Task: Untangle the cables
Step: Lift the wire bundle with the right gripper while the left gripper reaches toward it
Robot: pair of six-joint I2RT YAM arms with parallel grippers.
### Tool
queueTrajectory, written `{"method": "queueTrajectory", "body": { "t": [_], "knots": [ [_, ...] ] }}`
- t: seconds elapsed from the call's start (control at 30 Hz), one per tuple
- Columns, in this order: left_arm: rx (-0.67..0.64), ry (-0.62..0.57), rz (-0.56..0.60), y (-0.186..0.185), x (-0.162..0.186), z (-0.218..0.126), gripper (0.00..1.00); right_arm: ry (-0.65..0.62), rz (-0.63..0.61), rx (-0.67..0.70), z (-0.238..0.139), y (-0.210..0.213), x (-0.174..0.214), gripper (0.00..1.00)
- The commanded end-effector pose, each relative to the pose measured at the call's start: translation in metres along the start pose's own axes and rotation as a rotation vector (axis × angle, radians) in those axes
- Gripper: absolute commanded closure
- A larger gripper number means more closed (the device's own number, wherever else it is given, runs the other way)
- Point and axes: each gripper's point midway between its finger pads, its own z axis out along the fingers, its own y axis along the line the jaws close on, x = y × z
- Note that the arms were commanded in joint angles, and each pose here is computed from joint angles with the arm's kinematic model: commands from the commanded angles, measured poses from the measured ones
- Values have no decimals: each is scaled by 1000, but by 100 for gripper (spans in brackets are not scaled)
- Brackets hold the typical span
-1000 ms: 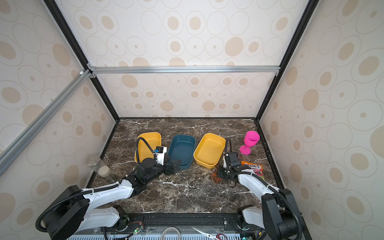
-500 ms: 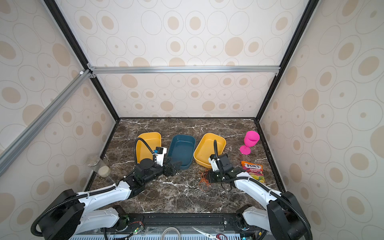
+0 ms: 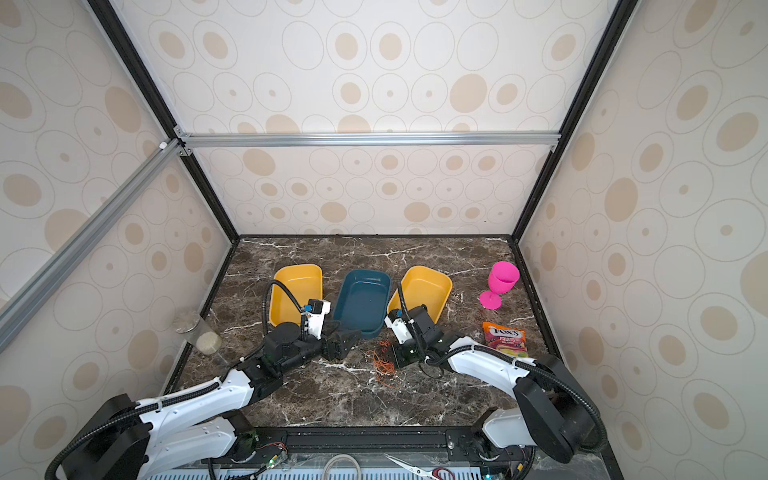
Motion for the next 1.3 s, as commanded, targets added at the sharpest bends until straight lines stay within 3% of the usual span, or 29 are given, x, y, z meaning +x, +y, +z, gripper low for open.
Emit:
{"method": "queueTrajectory", "body": {
  "t": [0.0,0.13,0.43,0.83,1.27],
  "knots": [
    [16,2,17,-6,1,-8,8,-91,9,-122,-6,29,-31,87],
    [5,10,4,-1,10,-12,8,-90,39,-115,1,25,-29,87],
    [12,82,-42,8,42,-13,14,-13,107,96,15,-22,-1,87],
    [74,160,-62,-3,73,4,19,-7,108,105,12,-25,8,87],
    [117,328,-58,-31,126,22,29,1,129,90,18,-24,12,87]
  ]
}}
